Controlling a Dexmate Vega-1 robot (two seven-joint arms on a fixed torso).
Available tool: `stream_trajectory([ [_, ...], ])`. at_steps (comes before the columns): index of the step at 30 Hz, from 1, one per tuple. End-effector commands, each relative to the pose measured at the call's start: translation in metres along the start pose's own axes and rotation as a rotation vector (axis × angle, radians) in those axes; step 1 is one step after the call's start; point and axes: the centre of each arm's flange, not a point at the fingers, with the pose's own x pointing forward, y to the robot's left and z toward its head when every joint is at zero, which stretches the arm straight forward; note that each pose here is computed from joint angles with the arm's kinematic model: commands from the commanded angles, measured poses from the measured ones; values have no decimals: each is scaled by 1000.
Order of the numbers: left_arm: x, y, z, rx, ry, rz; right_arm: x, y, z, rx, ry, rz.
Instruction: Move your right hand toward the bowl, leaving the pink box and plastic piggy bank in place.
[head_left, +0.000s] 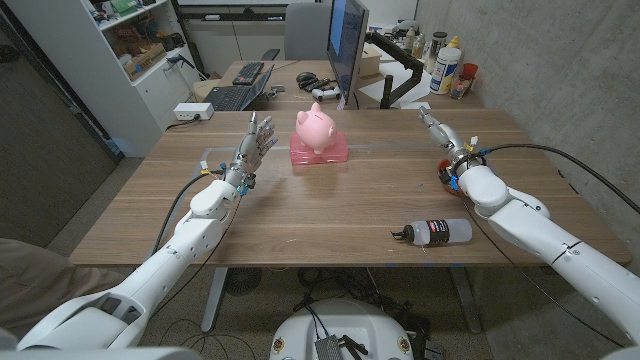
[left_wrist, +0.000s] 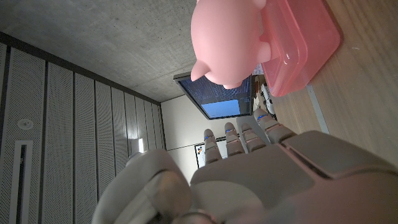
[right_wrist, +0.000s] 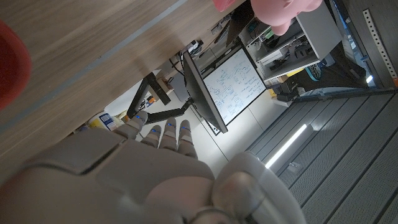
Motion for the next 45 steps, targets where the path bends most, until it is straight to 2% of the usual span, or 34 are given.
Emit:
stream_trajectory([
  [1, 0, -1, -1, -4, 1, 2, -6, -4, 0, -103, 27, -27],
  [7, -1, -2, -1, -2, 5, 2, -11, -2, 0, -177, 46, -41],
  [22, -2, -4, -3, 2, 11, -4, -23, -4, -10, -221, 93, -56],
  [30, -2, -6, -3, -2, 9, -1, -28, -7, -10, -302, 115, -66],
  [38, -5, -6, -4, 2, 20, 3, -34, -9, -11, -329, 133, -81],
  [45, -6, -5, -5, 3, 24, 6, -36, -10, -13, -371, 150, -62],
])
